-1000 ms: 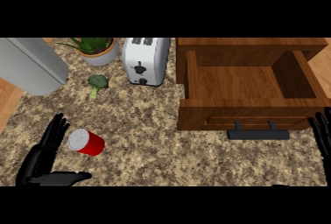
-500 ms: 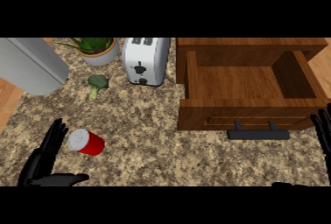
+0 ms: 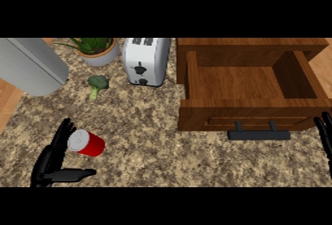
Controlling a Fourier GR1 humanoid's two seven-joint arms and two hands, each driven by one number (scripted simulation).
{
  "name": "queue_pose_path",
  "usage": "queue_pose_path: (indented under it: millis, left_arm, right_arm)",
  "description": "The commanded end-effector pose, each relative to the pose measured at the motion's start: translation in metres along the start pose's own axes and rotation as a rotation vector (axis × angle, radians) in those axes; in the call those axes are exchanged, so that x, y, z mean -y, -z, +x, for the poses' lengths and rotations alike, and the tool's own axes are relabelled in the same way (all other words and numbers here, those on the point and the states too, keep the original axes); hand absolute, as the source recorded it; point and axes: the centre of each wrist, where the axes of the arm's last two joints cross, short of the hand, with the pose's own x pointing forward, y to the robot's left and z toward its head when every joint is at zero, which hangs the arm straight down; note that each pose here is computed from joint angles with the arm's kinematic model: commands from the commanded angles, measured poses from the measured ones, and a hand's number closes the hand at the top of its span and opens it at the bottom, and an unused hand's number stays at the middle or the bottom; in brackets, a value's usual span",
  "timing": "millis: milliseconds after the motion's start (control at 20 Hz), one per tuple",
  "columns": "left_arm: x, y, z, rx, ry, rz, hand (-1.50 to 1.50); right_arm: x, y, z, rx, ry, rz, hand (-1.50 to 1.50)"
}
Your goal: Pick up the can, place it into the drawer and close the drawer
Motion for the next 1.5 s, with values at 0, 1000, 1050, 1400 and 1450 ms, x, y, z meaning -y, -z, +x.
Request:
queue_pose_path:
  millis: [0, 1000, 1050, 1400, 1450]
  left_arm:
    - [0.027, -0.004, -0.002, 0.013, -0.007, -0.001, -1.50]
    - [0.013, 0.039, 0.000, 0.003, -0.013, -0.052, -1.50]
    - [0.043, 0.044, -0.001, 0.016, -0.014, -0.037, -1.50]
    - [0.047, 0.052, 0.006, 0.043, -0.050, -0.092, 1.50]
    - [0.035, 0.047, 0.002, 0.045, -0.062, -0.091, 1.50]
  right_arm:
    - [0.012, 0.001, -0.002, 0.004, 0.006, -0.004, -1.50]
    - [0.008, -0.002, -0.003, -0.011, 0.012, 0.016, -1.50]
    - [0.008, 0.005, 0.014, 0.015, 0.026, -0.001, -1.50]
    - [0.007, -0.011, 0.004, 0.005, 0.009, -0.004, -1.50]
    - [-0.003, -0.003, 0.021, -0.004, 0.024, 0.002, -1.50]
